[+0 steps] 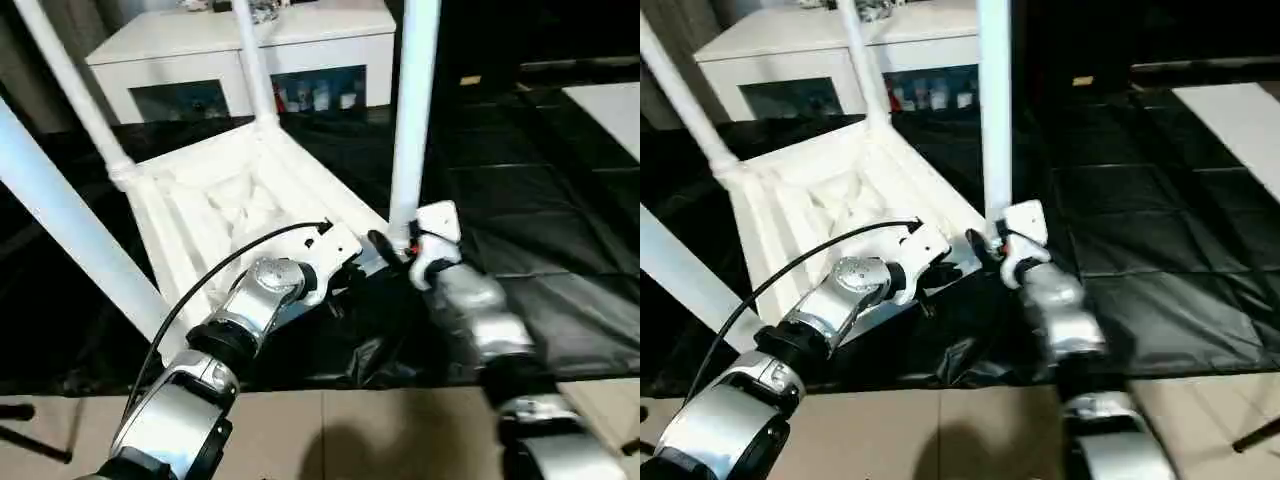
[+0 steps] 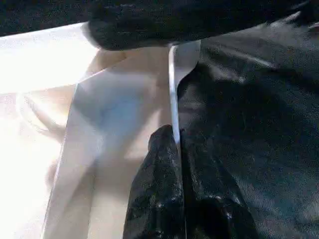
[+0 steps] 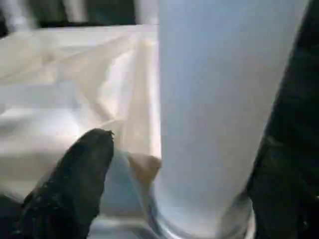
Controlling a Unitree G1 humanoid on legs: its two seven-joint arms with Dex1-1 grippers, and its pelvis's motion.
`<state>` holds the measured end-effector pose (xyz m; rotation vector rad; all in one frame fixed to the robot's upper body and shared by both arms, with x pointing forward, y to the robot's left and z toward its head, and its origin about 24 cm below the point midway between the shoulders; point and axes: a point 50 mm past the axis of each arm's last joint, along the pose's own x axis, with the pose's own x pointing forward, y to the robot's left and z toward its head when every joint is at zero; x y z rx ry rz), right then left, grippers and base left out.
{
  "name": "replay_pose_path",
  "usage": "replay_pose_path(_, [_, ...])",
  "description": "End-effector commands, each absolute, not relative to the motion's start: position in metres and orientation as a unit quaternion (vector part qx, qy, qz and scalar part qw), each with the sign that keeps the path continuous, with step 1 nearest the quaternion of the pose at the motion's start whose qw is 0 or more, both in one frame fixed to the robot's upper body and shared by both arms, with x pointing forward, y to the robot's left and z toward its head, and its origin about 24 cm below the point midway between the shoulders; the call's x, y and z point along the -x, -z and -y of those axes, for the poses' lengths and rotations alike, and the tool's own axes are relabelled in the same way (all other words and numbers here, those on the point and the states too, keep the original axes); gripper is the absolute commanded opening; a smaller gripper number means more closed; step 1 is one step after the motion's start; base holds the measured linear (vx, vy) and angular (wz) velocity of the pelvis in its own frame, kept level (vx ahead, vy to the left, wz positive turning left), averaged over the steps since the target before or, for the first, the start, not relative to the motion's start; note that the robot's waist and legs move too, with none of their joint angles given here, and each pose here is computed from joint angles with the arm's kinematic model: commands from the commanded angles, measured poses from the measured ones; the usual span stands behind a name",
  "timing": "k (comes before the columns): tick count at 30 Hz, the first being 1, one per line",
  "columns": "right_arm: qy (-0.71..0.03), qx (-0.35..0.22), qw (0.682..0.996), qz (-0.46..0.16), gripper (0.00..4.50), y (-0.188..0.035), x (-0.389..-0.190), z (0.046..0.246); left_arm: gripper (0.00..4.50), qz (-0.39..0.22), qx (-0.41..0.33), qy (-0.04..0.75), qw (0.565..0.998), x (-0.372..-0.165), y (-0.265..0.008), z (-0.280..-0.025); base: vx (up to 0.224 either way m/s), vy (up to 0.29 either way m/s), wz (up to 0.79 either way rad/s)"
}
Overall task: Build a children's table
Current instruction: Rotate leg to tighten, then rotate table base
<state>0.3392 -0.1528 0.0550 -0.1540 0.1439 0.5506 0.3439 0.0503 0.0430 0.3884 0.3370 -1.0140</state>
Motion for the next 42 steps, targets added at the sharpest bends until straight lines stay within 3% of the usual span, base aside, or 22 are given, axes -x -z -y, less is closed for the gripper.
replay_pose_path(1, [-0.404, 0.109, 0.904, -0.083, 4.07, -0.055, -0.318, 0.153, 0.0, -0.137, -0.194, 0.494, 0.837, -0.343, -0.044, -0.051, 0.0, 0.0, 0.0])
replay_pose_path(5, [-0.464, 0.121, 0.869, -0.119, 4.07, -0.057, -0.298, 0.184, 0.0, -0.122, -0.2, 0.51, 0.828, -0.342, -0.045, -0.053, 0.0, 0.0, 0.0])
replay_pose_path(12, [-0.518, 0.071, 0.844, -0.115, 4.07, -0.079, -0.285, 0.193, 0.0, -0.095, -0.184, 0.525, 0.826, -0.34, -0.05, -0.061, 0.0, 0.0, 0.0])
replay_pose_path(14, [-0.536, 0.059, 0.835, -0.112, 4.16, -0.083, -0.282, 0.19, 0.44, -0.096, -0.165, 0.534, 0.824, -0.339, -0.052, -0.065, 0.0, 0.0, 0.0])
replay_pose_path(17, [-0.548, 0.052, 0.828, -0.104, 4.16, -0.087, -0.281, 0.183, 0.7, -0.098, -0.144, 0.543, 0.821, -0.336, -0.055, -0.071, 0.0, 0.0, 0.0])
replay_pose_path(21, [-0.533, 0.028, 0.844, -0.052, 4.16, -0.102, -0.297, 0.157, 1.16, -0.106, -0.126, 0.566, 0.808, -0.317, -0.064, -0.092, 0.0, 0.0, 0.0])
replay_pose_path(26, [-0.521, 0.035, 0.852, -0.043, 4.16, -0.105, -0.305, 0.145, 1.59, -0.122, -0.12, 0.571, 0.803, -0.3, -0.069, -0.106, 0.0, 0.0, 0.0])
replay_pose_path(33, [-0.383, 0.075, 0.919, -0.049, 4.16, -0.102, -0.337, 0.163, 2.19, -0.16, -0.121, 0.57, 0.797, -0.275, -0.07, -0.121, 0.0, 0.0, 0.0])
replay_pose_path(38, [-0.242, 0.09, 0.964, -0.068, 4.16, -0.102, -0.361, 0.192, 2.52, -0.162, -0.092, 0.563, 0.805, -0.267, -0.073, -0.123, 0.0, 0.0, 0.0])
replay_pose_path(39, [-0.175, 0.099, 0.977, -0.076, 4.16, -0.102, -0.368, 0.209, 2.6, -0.157, -0.084, 0.562, 0.808, -0.266, -0.074, -0.124, 0.0, 0.0, 0.0])
replay_pose_path(42, [-0.108, 0.098, 0.986, -0.081, 4.16, -0.103, -0.373, 0.226, 2.86, -0.157, -0.081, 0.561, 0.809, -0.265, -0.075, -0.126, 0.0, 0.0, 0.0])
